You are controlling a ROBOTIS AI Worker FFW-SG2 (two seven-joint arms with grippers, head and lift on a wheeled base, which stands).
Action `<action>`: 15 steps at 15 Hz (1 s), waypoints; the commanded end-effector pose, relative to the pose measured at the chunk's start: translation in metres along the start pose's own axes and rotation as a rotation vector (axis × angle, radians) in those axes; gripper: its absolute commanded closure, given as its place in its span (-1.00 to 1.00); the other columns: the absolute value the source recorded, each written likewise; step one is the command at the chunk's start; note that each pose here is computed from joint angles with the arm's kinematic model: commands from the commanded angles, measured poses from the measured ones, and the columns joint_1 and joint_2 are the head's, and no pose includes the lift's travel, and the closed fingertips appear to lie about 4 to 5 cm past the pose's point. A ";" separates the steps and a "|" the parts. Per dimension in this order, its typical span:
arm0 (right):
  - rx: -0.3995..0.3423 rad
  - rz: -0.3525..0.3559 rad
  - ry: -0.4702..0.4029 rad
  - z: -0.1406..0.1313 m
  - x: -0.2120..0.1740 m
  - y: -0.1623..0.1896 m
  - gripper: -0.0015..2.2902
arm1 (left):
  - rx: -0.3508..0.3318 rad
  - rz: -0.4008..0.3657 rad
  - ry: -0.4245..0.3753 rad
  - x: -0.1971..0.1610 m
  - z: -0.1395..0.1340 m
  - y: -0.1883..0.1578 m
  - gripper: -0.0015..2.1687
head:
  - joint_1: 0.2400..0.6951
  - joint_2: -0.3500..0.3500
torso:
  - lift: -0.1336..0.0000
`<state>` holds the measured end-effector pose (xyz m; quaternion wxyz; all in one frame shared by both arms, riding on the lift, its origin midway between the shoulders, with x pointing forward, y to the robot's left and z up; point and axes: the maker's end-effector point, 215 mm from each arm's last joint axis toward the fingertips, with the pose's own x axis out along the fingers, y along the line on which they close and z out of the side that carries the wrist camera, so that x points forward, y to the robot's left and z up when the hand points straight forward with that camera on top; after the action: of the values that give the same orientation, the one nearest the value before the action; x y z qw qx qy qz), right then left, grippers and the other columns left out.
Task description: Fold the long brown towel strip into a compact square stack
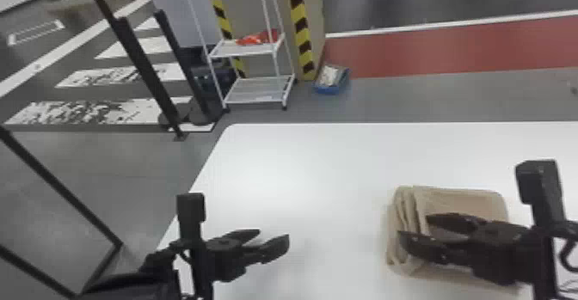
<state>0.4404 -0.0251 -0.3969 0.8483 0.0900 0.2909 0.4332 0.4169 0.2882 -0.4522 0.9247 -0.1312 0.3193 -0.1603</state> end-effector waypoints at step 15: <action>0.071 -0.006 0.073 -0.026 -0.080 0.010 0.30 | 0.092 -0.172 -0.115 0.012 0.081 -0.082 -0.81 | 1.00 0.82 | -0.86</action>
<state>0.3856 -0.0669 -0.3751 0.8271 0.1060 0.3257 0.4456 0.4488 0.2462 -0.3838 0.9325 -0.1283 0.2574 -0.2185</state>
